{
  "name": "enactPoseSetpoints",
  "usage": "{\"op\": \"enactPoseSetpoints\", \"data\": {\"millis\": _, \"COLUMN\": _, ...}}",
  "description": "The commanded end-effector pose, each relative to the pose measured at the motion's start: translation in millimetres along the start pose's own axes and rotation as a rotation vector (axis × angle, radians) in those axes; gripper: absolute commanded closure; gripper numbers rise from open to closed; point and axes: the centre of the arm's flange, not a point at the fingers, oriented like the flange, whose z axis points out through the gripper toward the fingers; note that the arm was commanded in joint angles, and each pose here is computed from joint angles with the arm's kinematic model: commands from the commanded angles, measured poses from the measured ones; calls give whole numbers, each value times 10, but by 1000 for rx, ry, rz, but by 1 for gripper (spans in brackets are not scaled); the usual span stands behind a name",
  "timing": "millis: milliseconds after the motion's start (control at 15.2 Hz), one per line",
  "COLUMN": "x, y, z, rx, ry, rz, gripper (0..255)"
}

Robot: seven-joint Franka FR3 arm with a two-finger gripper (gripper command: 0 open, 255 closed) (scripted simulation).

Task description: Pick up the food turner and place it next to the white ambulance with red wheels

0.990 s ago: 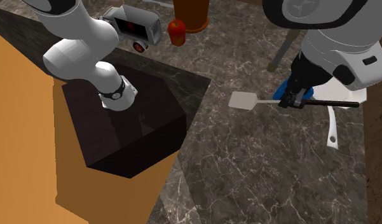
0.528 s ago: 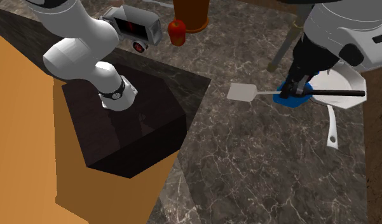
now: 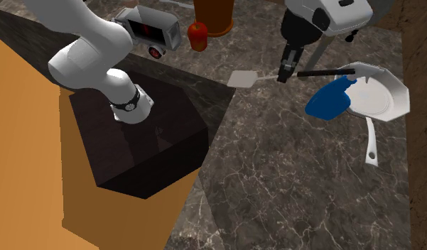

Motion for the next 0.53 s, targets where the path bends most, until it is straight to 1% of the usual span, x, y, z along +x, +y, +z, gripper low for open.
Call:
{"op": "enactPoseSetpoints", "data": {"millis": 0, "x": -237, "y": -111, "z": -23, "rx": 0, "ry": 0, "rz": 1, "gripper": 255}}
{"op": "enactPoseSetpoints", "data": {"millis": 462, "x": -1069, "y": -509, "z": -80, "rx": 0, "ry": 0, "rz": 1, "gripper": 255}}
